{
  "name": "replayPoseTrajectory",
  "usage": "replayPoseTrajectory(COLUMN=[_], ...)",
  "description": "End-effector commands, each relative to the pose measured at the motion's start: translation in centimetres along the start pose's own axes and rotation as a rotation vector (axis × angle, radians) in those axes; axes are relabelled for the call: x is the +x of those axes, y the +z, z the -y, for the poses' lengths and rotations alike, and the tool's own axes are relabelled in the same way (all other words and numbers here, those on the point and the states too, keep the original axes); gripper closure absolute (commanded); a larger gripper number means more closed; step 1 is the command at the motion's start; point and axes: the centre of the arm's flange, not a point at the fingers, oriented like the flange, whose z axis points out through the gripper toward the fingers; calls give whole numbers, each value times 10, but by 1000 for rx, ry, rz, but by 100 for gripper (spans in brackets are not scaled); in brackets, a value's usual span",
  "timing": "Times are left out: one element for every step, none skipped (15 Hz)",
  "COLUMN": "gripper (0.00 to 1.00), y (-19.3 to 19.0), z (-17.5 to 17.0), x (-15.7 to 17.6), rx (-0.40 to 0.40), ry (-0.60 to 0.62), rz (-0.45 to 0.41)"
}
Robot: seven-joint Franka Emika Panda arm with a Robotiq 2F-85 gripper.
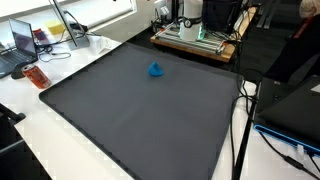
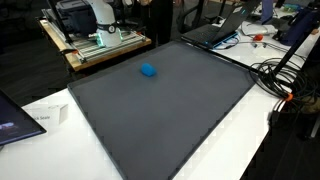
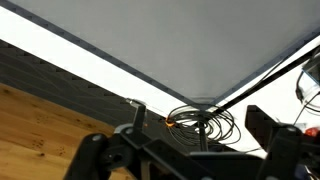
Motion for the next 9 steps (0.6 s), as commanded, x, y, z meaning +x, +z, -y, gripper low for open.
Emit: replayPoseTrajectory(gripper=[0, 0, 0, 0, 0, 0, 0, 0, 0], y=[12, 16, 21, 26, 30, 34, 37, 41, 44], z=[0, 0, 1, 2, 4, 6, 8, 11, 13], x=[2, 1, 1, 1, 0, 0, 1, 1, 1], rx=[-30, -37, -46, -54, -57, -60, -62, -66, -59], ry=[55, 64, 84, 100, 111, 131, 149, 174, 204], rz=[94, 122, 154, 184, 216, 243, 280, 324, 360])
